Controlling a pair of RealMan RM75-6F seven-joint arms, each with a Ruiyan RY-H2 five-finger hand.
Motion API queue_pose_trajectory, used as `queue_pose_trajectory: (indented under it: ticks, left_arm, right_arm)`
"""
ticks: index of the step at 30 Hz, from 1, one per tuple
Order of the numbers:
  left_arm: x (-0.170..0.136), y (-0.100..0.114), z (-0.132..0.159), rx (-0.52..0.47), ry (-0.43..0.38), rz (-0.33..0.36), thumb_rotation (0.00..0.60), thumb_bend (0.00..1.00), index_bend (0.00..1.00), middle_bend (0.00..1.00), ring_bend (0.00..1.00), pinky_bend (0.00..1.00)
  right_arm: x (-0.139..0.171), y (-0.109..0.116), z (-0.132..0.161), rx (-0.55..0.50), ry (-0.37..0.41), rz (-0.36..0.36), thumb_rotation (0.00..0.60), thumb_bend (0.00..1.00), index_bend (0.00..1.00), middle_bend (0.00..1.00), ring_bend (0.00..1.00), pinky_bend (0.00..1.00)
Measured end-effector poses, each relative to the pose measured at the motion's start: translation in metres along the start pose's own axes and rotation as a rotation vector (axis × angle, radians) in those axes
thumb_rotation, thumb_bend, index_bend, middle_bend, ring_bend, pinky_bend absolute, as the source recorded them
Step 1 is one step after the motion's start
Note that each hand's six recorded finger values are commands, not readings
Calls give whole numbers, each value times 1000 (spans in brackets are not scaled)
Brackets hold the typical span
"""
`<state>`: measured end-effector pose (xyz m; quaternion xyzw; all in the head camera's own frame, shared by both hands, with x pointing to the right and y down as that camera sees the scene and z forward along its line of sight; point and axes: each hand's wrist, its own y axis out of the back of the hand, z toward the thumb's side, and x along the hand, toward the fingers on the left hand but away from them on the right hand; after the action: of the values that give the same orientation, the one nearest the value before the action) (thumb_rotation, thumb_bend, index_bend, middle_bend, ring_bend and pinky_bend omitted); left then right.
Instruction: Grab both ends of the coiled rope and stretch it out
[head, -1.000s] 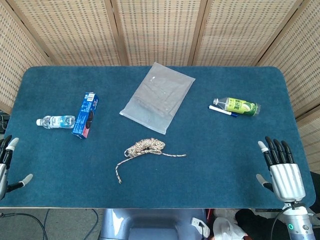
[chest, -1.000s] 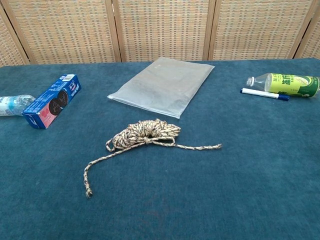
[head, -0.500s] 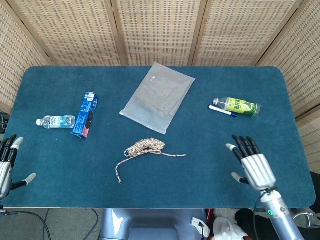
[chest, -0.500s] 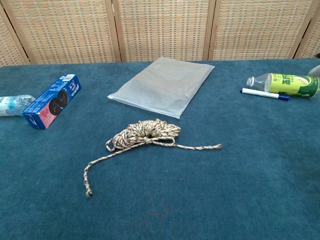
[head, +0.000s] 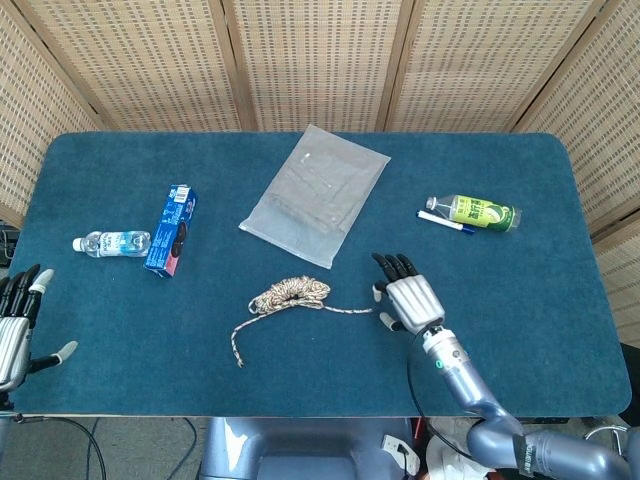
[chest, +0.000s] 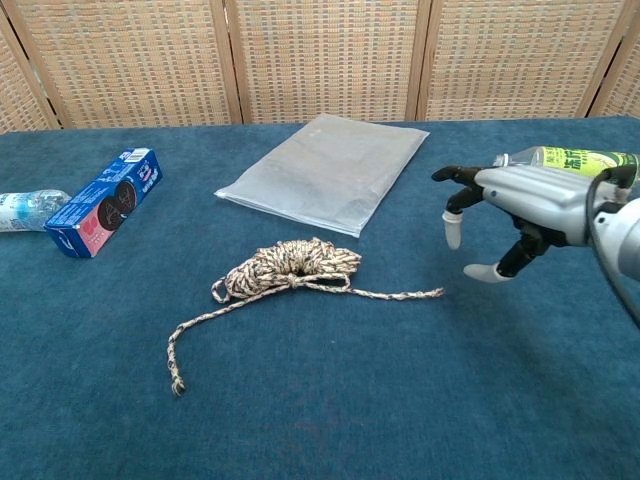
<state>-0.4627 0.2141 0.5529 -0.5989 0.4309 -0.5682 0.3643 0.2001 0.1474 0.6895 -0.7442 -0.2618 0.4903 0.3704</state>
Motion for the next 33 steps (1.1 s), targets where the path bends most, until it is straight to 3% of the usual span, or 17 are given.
queue_pose_trajectory:
  ticks: [10, 33]
  left_arm:
    - [1, -5, 5, 6, -26, -2, 600, 0, 0, 0, 0, 0]
    - [1, -9, 10, 19, -39, -9, 600, 0, 0, 0, 0, 0]
  right_arm:
    - [-18, -32, 8, 31, -15, 75, 600, 337, 486, 0, 0, 0]
    - [-33, -49, 25, 2, -9, 100, 600, 359, 495, 0, 0, 0]
